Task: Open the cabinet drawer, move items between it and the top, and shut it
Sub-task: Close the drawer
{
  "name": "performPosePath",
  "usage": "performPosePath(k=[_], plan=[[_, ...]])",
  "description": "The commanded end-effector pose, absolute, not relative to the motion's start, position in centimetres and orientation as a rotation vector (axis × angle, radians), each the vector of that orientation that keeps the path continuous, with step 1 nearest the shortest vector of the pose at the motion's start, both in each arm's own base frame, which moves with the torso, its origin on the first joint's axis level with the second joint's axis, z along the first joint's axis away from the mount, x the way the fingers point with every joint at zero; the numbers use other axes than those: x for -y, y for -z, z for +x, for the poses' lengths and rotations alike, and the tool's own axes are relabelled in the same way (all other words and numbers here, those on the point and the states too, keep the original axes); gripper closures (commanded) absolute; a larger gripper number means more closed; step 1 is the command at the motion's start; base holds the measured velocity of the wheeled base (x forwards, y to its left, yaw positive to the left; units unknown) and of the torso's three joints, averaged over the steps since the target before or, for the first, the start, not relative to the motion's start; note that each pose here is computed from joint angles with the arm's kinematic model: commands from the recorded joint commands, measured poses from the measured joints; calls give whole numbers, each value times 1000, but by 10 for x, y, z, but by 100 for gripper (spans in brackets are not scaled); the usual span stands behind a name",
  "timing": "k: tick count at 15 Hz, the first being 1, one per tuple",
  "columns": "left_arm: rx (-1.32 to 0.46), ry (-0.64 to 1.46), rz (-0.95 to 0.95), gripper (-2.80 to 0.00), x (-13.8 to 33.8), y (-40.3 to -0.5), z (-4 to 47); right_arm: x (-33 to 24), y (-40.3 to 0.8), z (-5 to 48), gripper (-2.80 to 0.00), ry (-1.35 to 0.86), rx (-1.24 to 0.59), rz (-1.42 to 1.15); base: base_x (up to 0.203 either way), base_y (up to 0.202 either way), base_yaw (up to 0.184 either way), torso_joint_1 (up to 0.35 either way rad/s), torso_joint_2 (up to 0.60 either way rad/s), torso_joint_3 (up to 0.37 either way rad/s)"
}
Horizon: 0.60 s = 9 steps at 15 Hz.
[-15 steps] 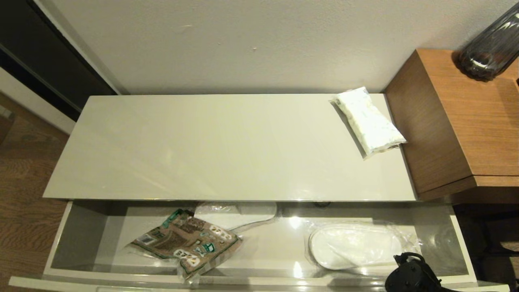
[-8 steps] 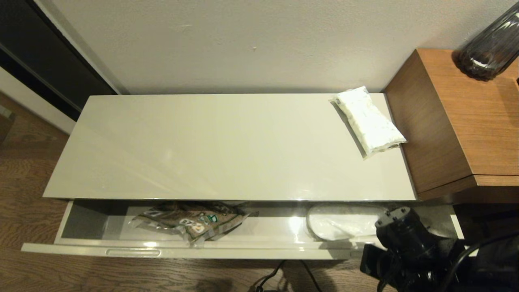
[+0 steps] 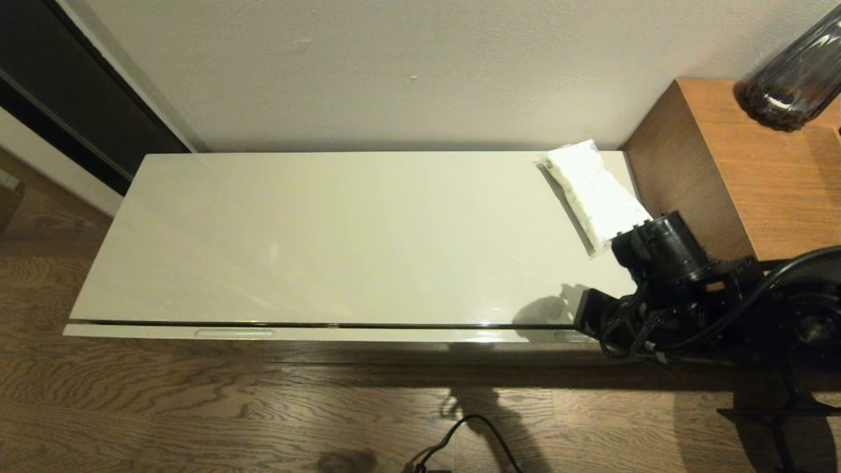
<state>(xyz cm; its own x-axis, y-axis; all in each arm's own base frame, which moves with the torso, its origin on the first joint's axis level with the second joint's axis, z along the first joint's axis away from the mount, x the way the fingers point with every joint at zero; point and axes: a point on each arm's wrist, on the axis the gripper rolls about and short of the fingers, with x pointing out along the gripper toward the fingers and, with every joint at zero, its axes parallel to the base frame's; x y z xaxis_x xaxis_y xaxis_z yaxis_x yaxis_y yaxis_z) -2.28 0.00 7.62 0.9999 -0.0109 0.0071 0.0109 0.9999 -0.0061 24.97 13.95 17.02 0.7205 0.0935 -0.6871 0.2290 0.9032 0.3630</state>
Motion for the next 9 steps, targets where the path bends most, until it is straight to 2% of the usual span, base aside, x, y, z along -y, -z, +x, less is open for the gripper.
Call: performPosePath(k=[1,5,9], plan=[[6,11,-6,0,0,-76,-23,-125,-221,227,0,52,-723,483,0,0,0,0,0,0],[6,11,-6,0,0,-76,-23,-92,-260,159,0,22,-733,470,0,0,0,0,0,0],[6,11,-6,0,0,-76,-23,-29,-279,68,0,113,-692,451,0,0,0,0,0,0]])
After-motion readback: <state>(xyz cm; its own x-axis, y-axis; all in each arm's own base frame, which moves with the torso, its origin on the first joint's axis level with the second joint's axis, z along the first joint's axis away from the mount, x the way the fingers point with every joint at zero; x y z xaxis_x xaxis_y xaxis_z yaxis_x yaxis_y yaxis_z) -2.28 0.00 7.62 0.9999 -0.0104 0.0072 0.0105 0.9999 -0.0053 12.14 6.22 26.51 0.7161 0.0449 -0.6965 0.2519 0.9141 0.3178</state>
